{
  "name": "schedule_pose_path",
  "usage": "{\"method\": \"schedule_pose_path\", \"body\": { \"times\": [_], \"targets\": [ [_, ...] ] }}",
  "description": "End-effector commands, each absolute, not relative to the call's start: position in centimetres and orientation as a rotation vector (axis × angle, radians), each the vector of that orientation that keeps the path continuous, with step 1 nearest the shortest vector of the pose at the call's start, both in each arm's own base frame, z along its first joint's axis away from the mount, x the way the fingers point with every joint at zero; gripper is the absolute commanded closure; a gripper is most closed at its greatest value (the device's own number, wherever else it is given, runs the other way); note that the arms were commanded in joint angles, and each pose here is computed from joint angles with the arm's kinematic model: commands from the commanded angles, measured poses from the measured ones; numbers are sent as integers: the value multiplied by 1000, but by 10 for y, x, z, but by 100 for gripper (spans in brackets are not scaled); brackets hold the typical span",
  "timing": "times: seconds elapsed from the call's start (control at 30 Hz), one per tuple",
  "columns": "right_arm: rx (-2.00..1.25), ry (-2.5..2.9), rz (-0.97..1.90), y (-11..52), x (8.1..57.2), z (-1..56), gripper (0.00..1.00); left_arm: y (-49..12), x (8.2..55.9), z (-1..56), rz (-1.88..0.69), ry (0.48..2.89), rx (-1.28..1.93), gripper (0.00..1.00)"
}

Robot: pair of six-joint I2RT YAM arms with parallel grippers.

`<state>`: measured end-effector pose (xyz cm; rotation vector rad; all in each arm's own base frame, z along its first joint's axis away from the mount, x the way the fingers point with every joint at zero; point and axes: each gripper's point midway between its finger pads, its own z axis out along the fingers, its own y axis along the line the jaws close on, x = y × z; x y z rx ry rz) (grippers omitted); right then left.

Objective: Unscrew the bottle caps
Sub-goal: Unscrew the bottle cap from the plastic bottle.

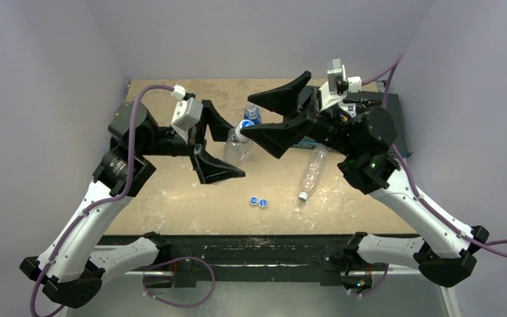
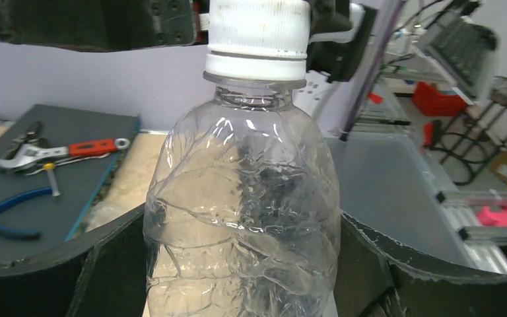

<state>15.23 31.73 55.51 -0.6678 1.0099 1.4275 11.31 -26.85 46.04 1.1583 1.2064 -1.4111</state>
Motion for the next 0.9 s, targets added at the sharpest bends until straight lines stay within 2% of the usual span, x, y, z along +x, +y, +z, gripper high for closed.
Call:
{"method": "schedule_pose_path", "body": {
  "times": [0.0,0.1,0.27,0.53,0.87],
  "targets": [
    [-397,1119,1263,295,190,569,1,-261,157,454,-1084,1241,1067,99],
    [-330,1190,1179,302,199,565,4,-256,185,447,-959,1301,973,98],
    [-301,1285,1093,319,211,553,19,-248,207,444,-855,1332,880,98],
    [-268,1275,1093,321,216,557,43,-247,211,444,-836,1335,865,98],
    [-281,1268,1120,333,218,558,55,-248,211,445,-846,1331,861,98]
  ]
}}
